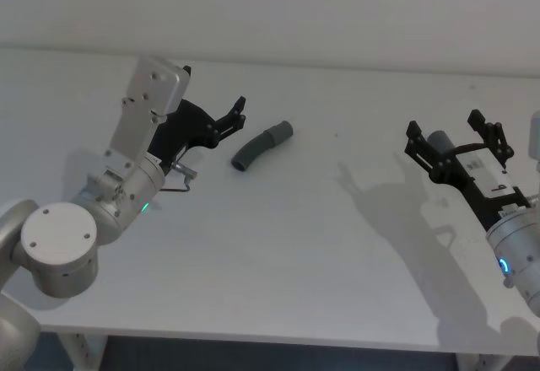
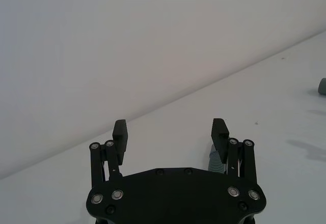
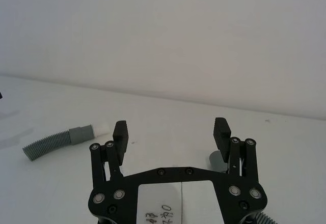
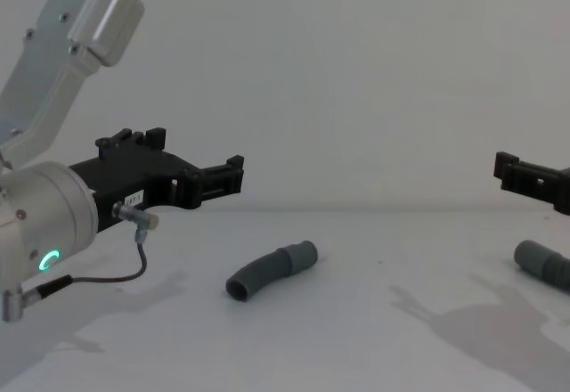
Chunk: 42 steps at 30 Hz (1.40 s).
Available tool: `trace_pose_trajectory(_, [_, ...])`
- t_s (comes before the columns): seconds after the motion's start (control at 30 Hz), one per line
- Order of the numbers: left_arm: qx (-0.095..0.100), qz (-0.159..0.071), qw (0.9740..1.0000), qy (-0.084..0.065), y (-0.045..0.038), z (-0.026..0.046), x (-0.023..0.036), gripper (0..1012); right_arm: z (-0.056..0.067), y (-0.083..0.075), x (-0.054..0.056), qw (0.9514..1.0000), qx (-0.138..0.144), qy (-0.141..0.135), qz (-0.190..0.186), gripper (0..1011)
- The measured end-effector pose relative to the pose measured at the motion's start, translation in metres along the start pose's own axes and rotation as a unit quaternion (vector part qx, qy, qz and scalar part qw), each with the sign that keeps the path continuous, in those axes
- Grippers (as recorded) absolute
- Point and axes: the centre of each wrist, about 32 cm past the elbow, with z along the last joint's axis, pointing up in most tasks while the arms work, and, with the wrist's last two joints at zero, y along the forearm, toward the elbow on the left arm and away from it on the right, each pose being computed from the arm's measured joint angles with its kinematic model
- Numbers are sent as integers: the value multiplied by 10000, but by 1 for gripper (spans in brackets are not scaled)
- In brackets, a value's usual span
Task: Use both hands to pick up one end of the pipe from the table, align the ends, and insert them.
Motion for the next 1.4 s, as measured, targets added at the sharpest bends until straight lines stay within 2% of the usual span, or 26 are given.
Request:
trace_pose_trajectory(0.8, [26,-26,10000,23,-5,7,11,1000,0,0,0,10000,0,0,0,1001])
trace_pose_trajectory(0.97, [100,-119,9998,138,-20,54,59,1000,0,0,0,10000,0,0,0,1001])
trace_pose_trajectory(1.03, [174,-206,9993,245,-34,106,116,1001,0,0,0,10000,0,0,0,1001])
trace_pose_trajectory(1.13, [252,-294,9986,350,-49,152,165,1000,0,0,0,10000,0,0,0,1001])
trace_pose_trajectory(1.23, [346,-415,9974,468,-75,219,242,1000,0,0,0,10000,0,0,0,1001])
trace_pose_trajectory(1.27, [417,-503,9964,543,-91,254,285,1000,0,0,0,10000,0,0,0,1001])
trace_pose_trajectory(1.37, [488,-623,9949,627,-121,313,355,1001,0,0,0,10000,0,0,0,1001])
trace_pose_trajectory(1.4, [557,-735,9933,700,-143,347,401,1001,0,0,0,10000,0,0,0,1001])
